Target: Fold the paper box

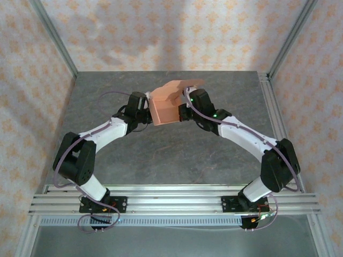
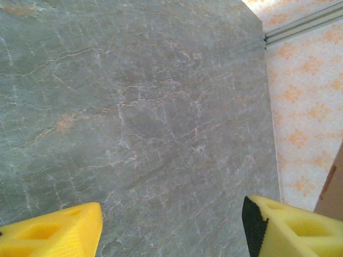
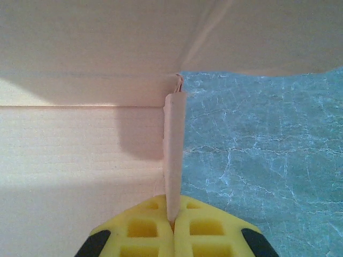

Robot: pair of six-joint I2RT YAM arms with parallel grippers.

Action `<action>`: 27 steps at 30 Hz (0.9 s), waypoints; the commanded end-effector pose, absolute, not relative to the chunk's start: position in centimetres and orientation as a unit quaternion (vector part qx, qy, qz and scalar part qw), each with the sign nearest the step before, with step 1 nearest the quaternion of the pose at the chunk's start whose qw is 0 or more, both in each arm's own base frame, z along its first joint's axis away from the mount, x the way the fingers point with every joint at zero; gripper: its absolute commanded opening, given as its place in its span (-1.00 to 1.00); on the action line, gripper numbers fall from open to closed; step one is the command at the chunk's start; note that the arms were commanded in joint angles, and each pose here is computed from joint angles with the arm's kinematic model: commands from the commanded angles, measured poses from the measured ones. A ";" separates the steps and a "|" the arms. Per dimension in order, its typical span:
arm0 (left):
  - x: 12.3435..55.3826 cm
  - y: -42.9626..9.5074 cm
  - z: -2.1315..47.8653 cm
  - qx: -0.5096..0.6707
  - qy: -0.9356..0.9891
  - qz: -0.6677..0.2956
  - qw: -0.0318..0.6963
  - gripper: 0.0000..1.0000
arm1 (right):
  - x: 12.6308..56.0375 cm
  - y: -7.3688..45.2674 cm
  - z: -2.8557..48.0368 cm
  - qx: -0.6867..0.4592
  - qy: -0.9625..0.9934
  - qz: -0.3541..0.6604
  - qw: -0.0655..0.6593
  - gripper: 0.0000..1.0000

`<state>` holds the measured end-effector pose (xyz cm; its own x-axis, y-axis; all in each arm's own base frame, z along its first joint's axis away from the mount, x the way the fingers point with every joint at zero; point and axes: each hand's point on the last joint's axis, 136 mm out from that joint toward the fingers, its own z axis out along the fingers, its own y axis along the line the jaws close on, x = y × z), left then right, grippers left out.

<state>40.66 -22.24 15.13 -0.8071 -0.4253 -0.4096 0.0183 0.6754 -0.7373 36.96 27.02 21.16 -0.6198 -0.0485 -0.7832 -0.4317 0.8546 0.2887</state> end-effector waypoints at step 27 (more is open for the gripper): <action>40.2 -15.4 7.9 -0.222 0.887 -0.314 0.256 0.82 | 38.7 22.4 19.4 -0.075 0.883 0.146 0.440 -1.00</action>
<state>40.34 -17.67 9.11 -0.7974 -0.5101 -0.3224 -0.1503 0.6853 -0.7125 38.73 24.03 19.78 -0.5984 -0.0177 -0.8010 -0.3228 0.9203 0.2208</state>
